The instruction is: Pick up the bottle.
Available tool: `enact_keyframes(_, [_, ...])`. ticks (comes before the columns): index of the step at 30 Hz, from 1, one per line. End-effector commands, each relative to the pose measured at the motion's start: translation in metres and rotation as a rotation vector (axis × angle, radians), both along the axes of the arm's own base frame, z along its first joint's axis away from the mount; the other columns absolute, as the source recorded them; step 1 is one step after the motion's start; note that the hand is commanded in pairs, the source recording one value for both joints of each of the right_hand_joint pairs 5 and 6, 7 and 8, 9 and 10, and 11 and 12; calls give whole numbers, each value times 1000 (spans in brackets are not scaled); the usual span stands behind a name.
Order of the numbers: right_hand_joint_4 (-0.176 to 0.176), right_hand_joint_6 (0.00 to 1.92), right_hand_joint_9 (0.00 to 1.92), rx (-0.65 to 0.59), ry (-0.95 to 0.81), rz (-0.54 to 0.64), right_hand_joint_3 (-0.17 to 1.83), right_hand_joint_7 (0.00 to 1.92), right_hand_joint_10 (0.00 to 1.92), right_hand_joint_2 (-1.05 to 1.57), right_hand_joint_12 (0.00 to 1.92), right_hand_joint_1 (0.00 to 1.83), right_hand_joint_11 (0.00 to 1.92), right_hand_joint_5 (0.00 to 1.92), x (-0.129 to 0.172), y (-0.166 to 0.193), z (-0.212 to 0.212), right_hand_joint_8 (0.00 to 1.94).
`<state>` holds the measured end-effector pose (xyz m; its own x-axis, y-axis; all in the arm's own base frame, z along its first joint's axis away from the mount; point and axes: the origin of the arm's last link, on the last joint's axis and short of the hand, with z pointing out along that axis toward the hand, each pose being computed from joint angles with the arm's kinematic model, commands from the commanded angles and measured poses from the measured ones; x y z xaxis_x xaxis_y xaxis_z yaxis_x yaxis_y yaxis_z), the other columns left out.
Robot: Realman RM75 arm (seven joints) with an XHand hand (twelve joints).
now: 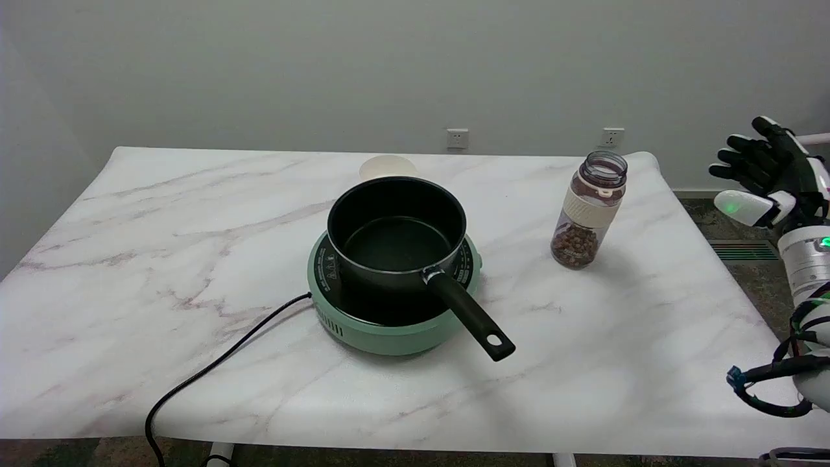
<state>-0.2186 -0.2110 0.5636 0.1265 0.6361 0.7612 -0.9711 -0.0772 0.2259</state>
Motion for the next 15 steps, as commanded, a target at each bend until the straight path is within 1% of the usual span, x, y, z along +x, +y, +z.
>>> enact_keyframes(1, [0, 243, 591, 206, -102, -5, 987, 506, 591, -798, 721, 1189, 721, 243, -30, -23, -28, 506])
enact_keyframes(8, [0, 228, 584, 276, -104, -17, 985, 498, 584, -814, 710, 1180, 710, 228, -42, -37, -30, 498])
enact_keyframes(15, [0, 232, 593, 304, -125, -4, 977, 528, 593, -816, 703, 1173, 703, 232, -56, -43, -29, 528])
